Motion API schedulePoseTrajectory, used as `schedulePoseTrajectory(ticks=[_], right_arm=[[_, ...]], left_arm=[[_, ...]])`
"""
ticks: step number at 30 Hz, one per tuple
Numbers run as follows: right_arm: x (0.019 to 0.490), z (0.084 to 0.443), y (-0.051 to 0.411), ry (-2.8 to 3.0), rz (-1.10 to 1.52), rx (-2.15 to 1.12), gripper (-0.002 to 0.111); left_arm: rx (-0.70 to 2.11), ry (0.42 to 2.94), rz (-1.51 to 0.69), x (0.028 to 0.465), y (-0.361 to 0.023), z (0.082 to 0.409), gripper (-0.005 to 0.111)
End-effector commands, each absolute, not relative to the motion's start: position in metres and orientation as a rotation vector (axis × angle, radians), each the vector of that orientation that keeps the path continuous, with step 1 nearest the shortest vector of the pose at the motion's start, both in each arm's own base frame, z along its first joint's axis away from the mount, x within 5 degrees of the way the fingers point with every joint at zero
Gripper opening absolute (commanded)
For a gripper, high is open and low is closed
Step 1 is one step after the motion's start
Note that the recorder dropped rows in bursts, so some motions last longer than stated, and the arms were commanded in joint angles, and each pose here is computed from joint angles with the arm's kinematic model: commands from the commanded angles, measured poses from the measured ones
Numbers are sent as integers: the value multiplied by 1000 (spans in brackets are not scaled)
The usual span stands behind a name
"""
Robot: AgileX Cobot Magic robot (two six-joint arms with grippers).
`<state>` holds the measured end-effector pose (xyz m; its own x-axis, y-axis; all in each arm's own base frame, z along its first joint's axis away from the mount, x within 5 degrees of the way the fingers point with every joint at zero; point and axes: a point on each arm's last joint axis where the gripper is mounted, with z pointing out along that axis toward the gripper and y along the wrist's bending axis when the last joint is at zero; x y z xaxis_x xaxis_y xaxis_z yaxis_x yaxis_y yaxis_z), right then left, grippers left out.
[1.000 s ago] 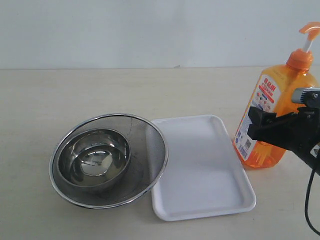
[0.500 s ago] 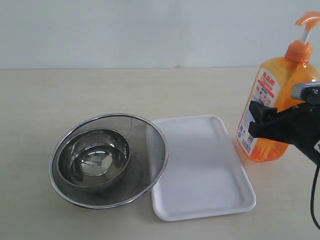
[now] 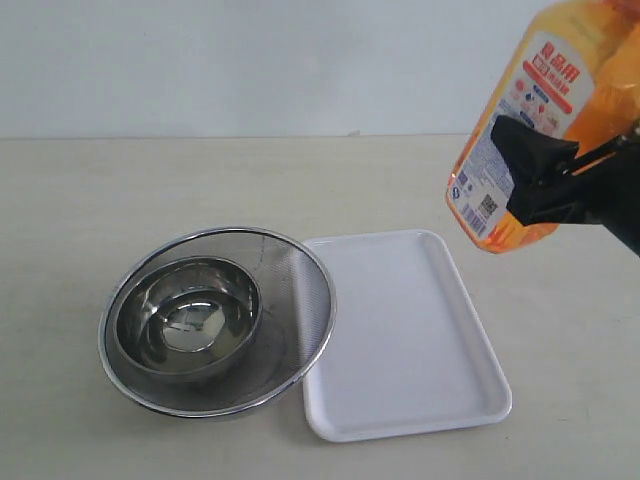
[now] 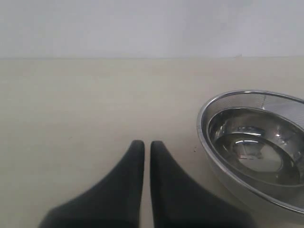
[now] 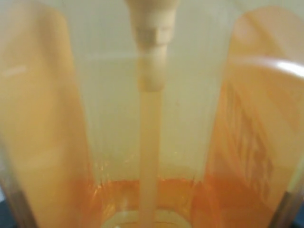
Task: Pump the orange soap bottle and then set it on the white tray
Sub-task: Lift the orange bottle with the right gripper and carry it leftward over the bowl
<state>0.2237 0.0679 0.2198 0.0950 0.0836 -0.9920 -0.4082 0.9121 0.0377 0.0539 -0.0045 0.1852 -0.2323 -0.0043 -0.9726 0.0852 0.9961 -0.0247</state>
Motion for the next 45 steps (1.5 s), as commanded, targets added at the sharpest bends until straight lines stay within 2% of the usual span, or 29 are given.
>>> schedulePoseTrajectory(ticks=[1, 9, 28, 45], right_arm=[[209, 253, 71, 1237, 461, -287, 0], [201, 284, 88, 1162, 555, -359, 0], [173, 354, 196, 1091, 809, -617, 0], [219, 326, 327, 1152, 982, -703, 0]], left_arm=[[47, 1803, -93, 54, -5, 184, 5], [47, 1803, -93, 54, -5, 184, 5], [47, 1803, -93, 54, -5, 184, 5], [47, 1803, -93, 54, -5, 184, 5]])
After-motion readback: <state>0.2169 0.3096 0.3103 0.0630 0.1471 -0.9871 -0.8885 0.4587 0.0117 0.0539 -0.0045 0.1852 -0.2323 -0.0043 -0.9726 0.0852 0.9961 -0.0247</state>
